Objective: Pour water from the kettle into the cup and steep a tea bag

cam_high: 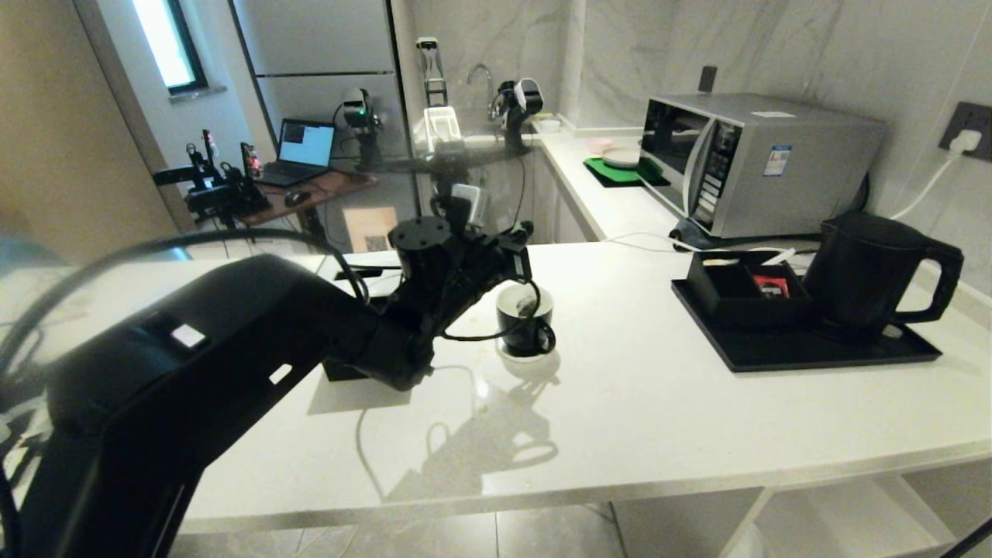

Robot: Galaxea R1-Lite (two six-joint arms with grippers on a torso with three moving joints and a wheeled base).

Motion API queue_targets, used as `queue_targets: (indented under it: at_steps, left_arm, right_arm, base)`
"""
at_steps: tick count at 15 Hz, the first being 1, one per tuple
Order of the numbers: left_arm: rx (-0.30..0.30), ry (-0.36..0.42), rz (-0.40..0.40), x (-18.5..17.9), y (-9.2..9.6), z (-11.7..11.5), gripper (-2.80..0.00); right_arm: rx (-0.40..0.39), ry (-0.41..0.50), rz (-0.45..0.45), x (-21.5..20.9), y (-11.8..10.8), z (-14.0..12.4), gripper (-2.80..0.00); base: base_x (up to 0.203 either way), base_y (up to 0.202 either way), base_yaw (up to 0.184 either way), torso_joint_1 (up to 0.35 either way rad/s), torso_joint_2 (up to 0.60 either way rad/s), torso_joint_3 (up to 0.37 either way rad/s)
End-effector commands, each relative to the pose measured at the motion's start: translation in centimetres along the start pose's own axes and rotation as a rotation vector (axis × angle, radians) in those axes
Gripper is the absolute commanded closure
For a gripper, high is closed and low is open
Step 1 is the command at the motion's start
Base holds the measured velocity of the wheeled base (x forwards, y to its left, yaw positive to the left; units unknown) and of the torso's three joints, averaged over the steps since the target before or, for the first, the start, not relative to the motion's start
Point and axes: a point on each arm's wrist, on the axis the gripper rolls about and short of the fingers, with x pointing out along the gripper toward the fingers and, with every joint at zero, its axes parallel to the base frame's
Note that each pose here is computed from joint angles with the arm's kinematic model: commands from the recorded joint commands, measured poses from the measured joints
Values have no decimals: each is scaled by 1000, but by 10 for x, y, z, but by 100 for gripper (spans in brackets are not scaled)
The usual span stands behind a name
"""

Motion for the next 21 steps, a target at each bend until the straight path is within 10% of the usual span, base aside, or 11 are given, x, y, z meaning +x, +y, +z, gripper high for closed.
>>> queue_targets:
  at_steps: [1, 13, 21]
  left_arm:
    - [-2, 15, 4, 0, 3, -10, 0]
    - [-11, 112, 30, -1, 9, -59, 0]
    - [-5, 44, 22, 1, 5, -25, 0]
  right_arm:
    - [0, 1, 1, 0, 0, 0, 0]
    - [0, 1, 1, 0, 0, 0, 0]
    - [0, 2, 1, 0, 0, 0, 0]
  base:
    - [0, 0, 0, 0, 0, 0]
    - [0, 0, 0, 0, 0, 0]
    - [0, 0, 0, 0, 0, 0]
